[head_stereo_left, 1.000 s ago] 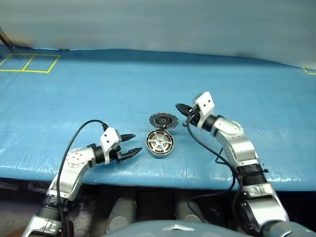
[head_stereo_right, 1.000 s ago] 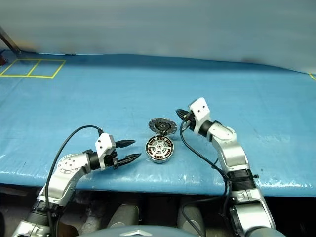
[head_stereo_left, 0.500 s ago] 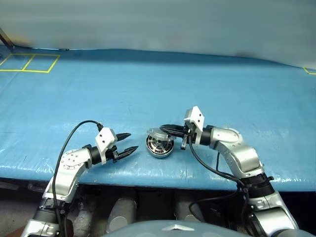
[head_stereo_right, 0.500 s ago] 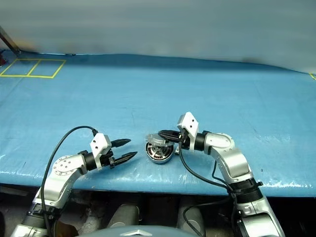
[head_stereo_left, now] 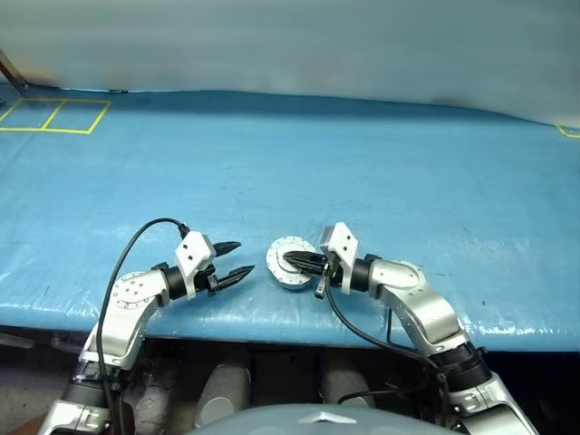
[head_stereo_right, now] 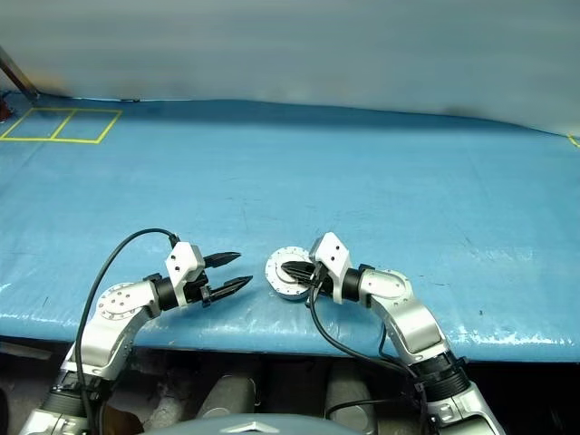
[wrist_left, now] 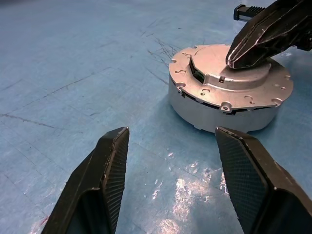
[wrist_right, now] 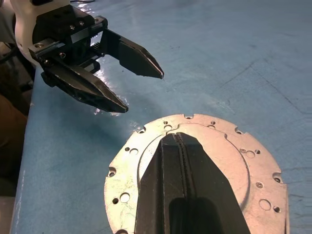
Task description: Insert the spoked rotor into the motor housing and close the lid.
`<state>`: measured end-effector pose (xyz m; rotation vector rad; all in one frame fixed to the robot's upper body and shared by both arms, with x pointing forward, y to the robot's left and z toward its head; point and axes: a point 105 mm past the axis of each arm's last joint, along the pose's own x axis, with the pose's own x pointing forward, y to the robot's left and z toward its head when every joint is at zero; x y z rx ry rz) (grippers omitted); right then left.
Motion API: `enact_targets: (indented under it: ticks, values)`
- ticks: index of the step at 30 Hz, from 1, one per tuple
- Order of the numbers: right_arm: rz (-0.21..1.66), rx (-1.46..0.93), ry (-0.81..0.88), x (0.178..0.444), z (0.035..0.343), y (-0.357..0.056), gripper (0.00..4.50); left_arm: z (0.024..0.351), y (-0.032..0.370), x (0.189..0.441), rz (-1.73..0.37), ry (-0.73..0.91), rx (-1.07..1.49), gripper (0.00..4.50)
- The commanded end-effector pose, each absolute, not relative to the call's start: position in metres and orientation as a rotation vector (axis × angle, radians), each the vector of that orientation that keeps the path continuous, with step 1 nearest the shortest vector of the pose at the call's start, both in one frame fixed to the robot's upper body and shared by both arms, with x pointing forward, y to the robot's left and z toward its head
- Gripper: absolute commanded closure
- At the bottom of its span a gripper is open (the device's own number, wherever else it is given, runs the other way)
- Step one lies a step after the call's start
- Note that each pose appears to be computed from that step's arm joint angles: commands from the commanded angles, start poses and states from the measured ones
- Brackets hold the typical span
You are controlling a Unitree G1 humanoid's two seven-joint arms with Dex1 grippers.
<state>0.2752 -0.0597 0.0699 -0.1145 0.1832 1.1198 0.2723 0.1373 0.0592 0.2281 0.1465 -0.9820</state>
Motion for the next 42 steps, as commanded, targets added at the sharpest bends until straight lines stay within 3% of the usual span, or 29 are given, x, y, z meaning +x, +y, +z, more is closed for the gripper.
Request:
enact_targets:
  ticks: [1, 3, 6, 17, 26, 31, 32, 42]
  values:
    - [1.071, -0.012, 0.209, 0.277, 0.071, -0.068, 4.50, 0.073, 0.133, 0.274, -0.990, 0.083, 0.237, 1.54]
    - [1.058, 0.011, 0.168, 0.279, 0.080, -0.068, 4.50, 0.073, 0.132, 0.274, -0.990, 0.084, 0.235, 1.54]
    - [1.035, -0.006, 0.136, 0.281, 0.083, -0.068, 3.87, 0.072, 0.131, 0.275, -0.990, 0.086, 0.234, 1.50]
    - [1.054, -0.100, 0.130, 0.274, 0.076, -0.058, 0.28, 0.070, 0.132, 0.275, -0.988, 0.101, 0.245, 1.50]
    - [1.035, -0.222, 0.132, 0.275, 0.062, -0.061, 0.28, 0.069, 0.133, 0.276, -0.983, 0.104, 0.252, 1.50]
    - [1.025, -0.205, 0.121, 0.278, 0.064, -0.063, 1.43, 0.069, 0.134, 0.276, -0.979, 0.103, 0.257, 1.50]
    - [1.025, -0.200, 0.118, 0.279, 0.065, -0.063, 1.48, 0.069, 0.134, 0.276, -0.978, 0.103, 0.258, 1.50]
    - [1.091, -0.149, 0.109, 0.275, 0.079, -0.062, 1.48, 0.069, 0.134, 0.277, -0.979, 0.103, 0.259, 1.50]
